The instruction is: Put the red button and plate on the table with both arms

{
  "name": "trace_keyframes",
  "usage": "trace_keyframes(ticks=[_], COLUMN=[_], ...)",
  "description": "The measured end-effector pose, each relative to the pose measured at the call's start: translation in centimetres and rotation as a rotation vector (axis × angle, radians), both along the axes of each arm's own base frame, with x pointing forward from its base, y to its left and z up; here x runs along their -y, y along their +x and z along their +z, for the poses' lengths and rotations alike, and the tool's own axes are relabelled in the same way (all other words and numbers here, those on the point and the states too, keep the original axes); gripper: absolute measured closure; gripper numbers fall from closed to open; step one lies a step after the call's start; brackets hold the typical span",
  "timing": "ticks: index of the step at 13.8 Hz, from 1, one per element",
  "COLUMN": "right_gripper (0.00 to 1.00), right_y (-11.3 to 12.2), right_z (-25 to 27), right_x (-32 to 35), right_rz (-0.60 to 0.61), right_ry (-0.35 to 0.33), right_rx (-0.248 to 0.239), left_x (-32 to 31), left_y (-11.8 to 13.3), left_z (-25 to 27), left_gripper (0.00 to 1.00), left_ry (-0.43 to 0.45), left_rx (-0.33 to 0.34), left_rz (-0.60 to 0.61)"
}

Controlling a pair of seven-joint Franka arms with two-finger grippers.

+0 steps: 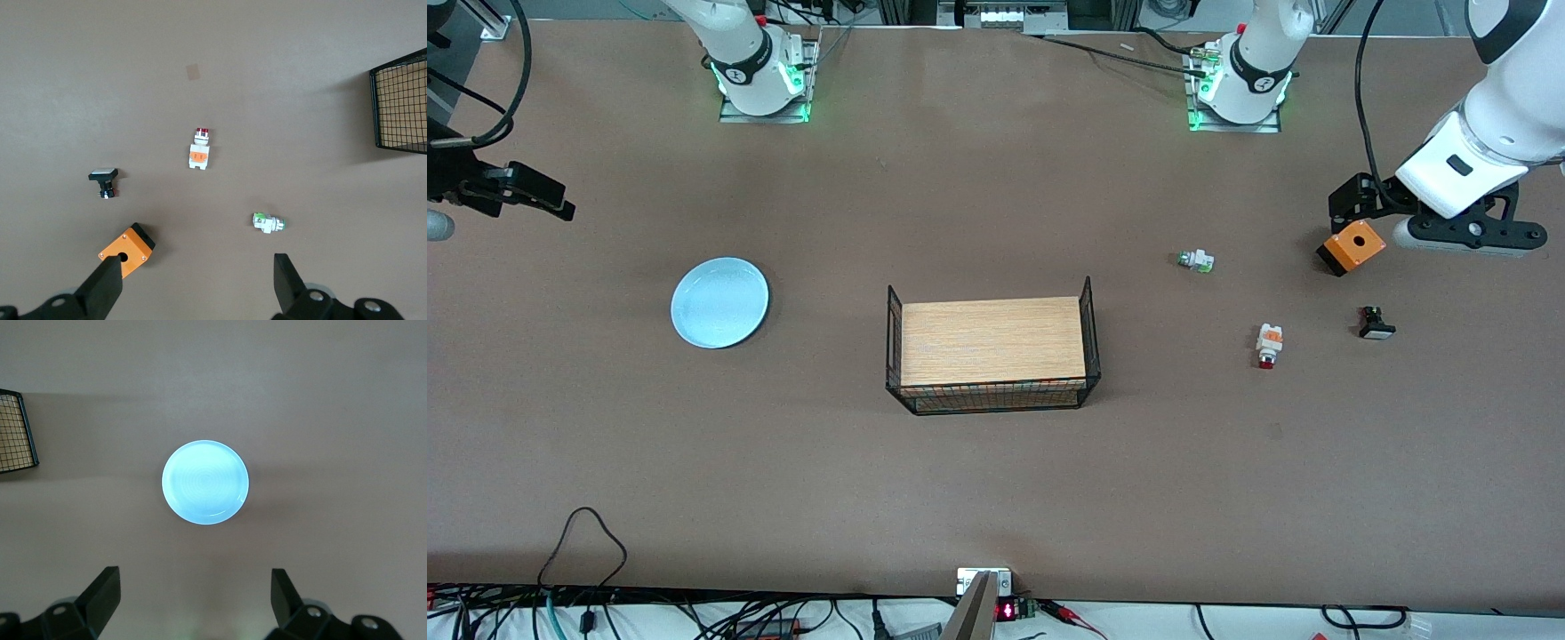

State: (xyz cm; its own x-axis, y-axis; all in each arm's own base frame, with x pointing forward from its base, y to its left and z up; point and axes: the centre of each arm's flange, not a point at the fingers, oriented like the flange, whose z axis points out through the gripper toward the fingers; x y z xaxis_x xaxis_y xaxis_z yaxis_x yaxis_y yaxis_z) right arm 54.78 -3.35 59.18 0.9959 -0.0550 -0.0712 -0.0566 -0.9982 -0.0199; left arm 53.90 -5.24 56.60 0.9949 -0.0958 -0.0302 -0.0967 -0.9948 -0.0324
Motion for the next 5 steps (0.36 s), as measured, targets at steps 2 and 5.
trace_keyframes(ticks=[2, 5], right_gripper=[0.0, 0.0], right_y=[-0.02, -0.02], right_z=[-0.03, -0.03], right_x=[0.0, 0.0], right_rz=[0.005, 0.008], right_ry=[0.0, 0.001], right_rx=[-0.002, -0.002], left_x=[0.0, 0.0], left_y=[0.01, 0.01], left_z=[-0.02, -0.02], left_gripper=[0.0, 0.0], left_ry=[0.0, 0.0], left_rx=[0.0, 0.0], left_rz=[0.0, 0.0])
